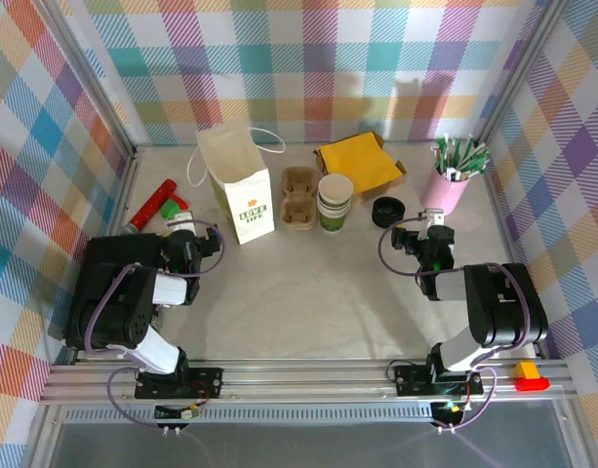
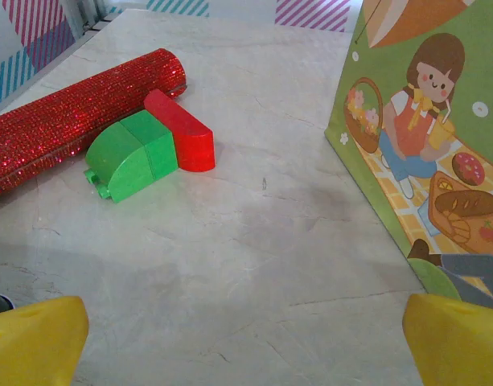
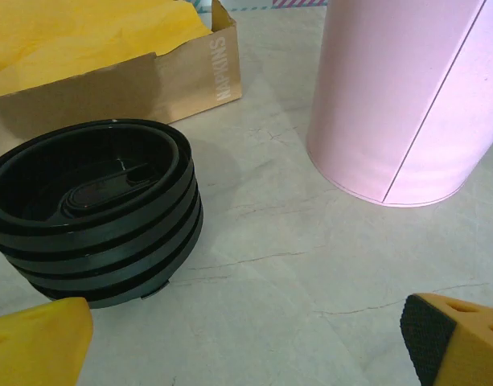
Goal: Pack the takeout coffee
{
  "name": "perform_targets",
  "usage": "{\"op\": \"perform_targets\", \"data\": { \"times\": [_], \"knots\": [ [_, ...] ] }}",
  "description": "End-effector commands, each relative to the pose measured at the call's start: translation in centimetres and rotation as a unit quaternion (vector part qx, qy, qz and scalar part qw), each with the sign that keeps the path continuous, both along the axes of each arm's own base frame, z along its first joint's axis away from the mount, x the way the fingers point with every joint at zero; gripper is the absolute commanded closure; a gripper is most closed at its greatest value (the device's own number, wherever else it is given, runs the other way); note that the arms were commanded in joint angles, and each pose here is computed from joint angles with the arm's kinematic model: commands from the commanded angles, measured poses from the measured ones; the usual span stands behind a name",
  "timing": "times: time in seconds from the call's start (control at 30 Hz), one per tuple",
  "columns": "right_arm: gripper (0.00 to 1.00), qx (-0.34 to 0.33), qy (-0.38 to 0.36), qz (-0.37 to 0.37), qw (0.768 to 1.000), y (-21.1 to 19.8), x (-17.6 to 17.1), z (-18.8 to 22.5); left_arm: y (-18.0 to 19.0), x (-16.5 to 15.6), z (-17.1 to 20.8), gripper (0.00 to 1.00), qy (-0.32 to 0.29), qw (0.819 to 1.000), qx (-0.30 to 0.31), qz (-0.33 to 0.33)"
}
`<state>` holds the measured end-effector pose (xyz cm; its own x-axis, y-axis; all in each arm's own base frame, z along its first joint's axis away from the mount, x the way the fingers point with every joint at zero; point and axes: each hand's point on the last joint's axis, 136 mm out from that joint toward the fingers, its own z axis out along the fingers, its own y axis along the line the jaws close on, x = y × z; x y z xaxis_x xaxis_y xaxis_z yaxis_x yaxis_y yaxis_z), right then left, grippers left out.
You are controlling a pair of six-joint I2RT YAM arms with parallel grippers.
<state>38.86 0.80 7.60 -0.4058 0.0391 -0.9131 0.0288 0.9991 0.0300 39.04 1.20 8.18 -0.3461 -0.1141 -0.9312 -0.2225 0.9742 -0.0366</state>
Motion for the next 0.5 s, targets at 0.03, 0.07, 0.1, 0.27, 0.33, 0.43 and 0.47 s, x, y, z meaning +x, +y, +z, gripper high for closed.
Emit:
{"op": "perform_targets", "data": {
  "times": [0.03,0.07,0.1,0.27,0.33,0.43,0.47],
  "knots": [
    [0.01,0.008,-0.027,0.002,1.0,0.04,0.86,1.62,-0.12,0.39,0.41,0.0,-0.006,1.0,0.01,-0.002],
    [0.01,0.009,-0.026,0.002,1.0,0.02,0.84,1.62,-0.12,0.41,0.44,0.0,-0.006,1.0,0.009,-0.002],
    [0.01,0.008,-0.027,0.002,1.0,0.02,0.84,1.63,-0.1,0.39,0.42,0.0,-0.006,1.0,0.009,-0.002],
    [0.01,0.009,-0.026,0.002,1.0,0.02,0.88,1.59,-0.11,0.39,0.42,0.0,-0.006,1.0,0.01,-0.002],
    [0.01,0.009,-0.026,0.002,1.0,0.05,0.89,1.61,-0.1,0.39,0.42,0.0,-0.006,1.0,0.009,-0.002],
    [0.01,0.008,-0.027,0.002,1.0,0.0,0.85,1.64,-0.1,0.33,0.42,0.0,-0.006,1.0,0.01,-0.002],
    [0.01,0.008,-0.027,0.001,1.0,-0.03,0.82,1.63,-0.09,0.31,0.44,0.0,-0.007,1.0,0.01,-0.002]
  ]
}}
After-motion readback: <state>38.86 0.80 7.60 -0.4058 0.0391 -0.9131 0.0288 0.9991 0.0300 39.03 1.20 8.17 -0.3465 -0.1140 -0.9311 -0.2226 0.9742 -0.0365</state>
